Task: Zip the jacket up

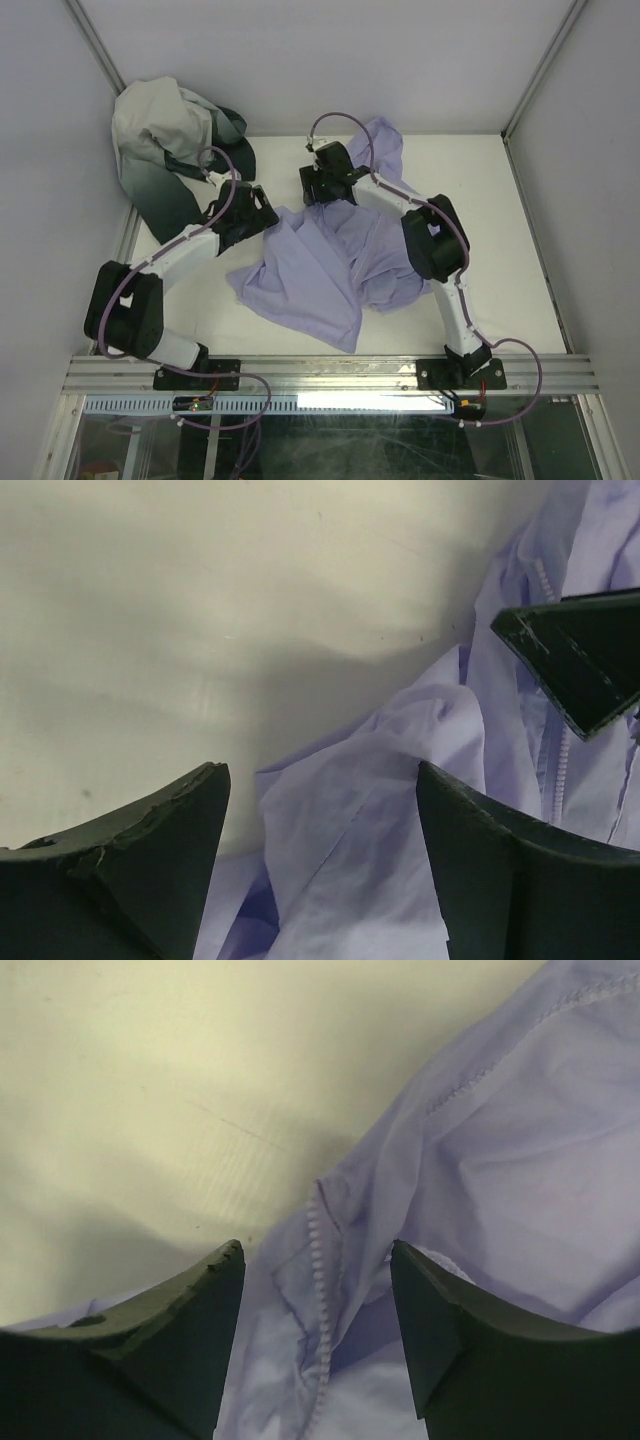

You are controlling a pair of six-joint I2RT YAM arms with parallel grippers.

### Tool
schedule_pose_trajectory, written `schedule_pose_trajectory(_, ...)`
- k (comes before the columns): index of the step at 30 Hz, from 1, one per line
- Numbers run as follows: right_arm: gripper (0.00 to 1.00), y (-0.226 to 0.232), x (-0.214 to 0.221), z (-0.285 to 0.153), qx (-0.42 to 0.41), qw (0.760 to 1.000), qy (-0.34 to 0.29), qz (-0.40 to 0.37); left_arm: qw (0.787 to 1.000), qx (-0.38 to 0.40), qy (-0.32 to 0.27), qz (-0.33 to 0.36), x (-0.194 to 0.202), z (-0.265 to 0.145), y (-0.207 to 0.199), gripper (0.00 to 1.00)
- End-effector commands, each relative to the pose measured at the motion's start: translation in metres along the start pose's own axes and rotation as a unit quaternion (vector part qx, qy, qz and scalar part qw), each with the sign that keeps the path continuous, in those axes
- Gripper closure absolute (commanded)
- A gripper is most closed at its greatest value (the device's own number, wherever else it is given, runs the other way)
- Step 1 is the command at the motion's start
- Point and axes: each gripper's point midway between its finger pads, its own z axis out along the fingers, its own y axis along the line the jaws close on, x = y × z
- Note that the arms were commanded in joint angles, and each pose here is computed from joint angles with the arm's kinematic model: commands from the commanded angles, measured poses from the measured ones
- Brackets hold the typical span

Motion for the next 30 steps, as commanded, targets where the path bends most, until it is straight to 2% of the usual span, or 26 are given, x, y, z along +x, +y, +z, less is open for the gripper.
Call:
schedule_pose_trajectory(1, 0.41, -0.004, -0.023, 0.002, 0.017, 1.000, -0.020, -0.015, 0.997, 0.081, 0.018, 0.008, -0.006, 0.016, -0.043, 0.25)
schedule_pose_trajectory(3, 0.56, -0.011, -0.022, 0.005, 0.028, 0.999, -0.021, -0.020, 0.995, 0.085, 0.041, 0.012, 0.005, 0.026, -0.044, 0.31)
schedule_pose_trajectory(6, 0.85, -0.019, -0.032, -0.002, 0.036, 0.999, -0.029, -0.016, 0.995, 0.082, 0.050, 0.015, 0.012, 0.035, -0.041, 0.53)
schedule_pose_trajectory(8, 1.00, -0.026, -0.046, -0.015, 0.035, 0.998, -0.042, -0.006, 0.996, 0.077, 0.044, 0.013, 0.010, 0.035, -0.036, 0.75)
schedule_pose_trajectory(10, 1.00, -0.034, -0.067, -0.035, 0.009, 0.998, -0.063, 0.016, 0.997, 0.077, 0.024, 0.008, -0.001, 0.029, -0.034, 1.00)
schedule_pose_trajectory(14, 1.00, -0.048, -0.109, -0.081, -0.060, 0.987, -0.126, 0.076, 0.998, 0.052, -0.033, -0.021, -0.028, 0.008, -0.015, 1.00)
schedule_pose_trajectory(17, 1.00, -0.070, -0.128, -0.102, -0.083, 0.976, -0.160, 0.120, 0.992, 0.021, -0.109, -0.057, -0.060, -0.023, 0.008, 1.00)
schedule_pose_trajectory(20, 1.00, -0.089, -0.134, -0.101, -0.088, 0.970, -0.170, 0.150, 0.985, -0.002, -0.159, -0.071, -0.075, -0.043, 0.024, 1.00)
schedule_pose_trajectory(24, 1.00, -0.104, -0.126, -0.078, -0.094, 0.966, -0.155, 0.186, 0.981, -0.047, -0.176, -0.071, -0.079, -0.041, 0.042, 1.00)
schedule_pose_trajectory(27, 0.92, -0.106, -0.119, -0.067, -0.097, 0.967, -0.129, 0.195, 0.977, -0.089, -0.181, -0.068, -0.084, -0.030, 0.056, 1.00)
schedule_pose_trajectory(30, 0.78, -0.100, -0.119, -0.082, -0.109, 0.969, -0.121, 0.188, 0.974, -0.112, -0.184, -0.065, -0.090, -0.025, 0.062, 1.00)
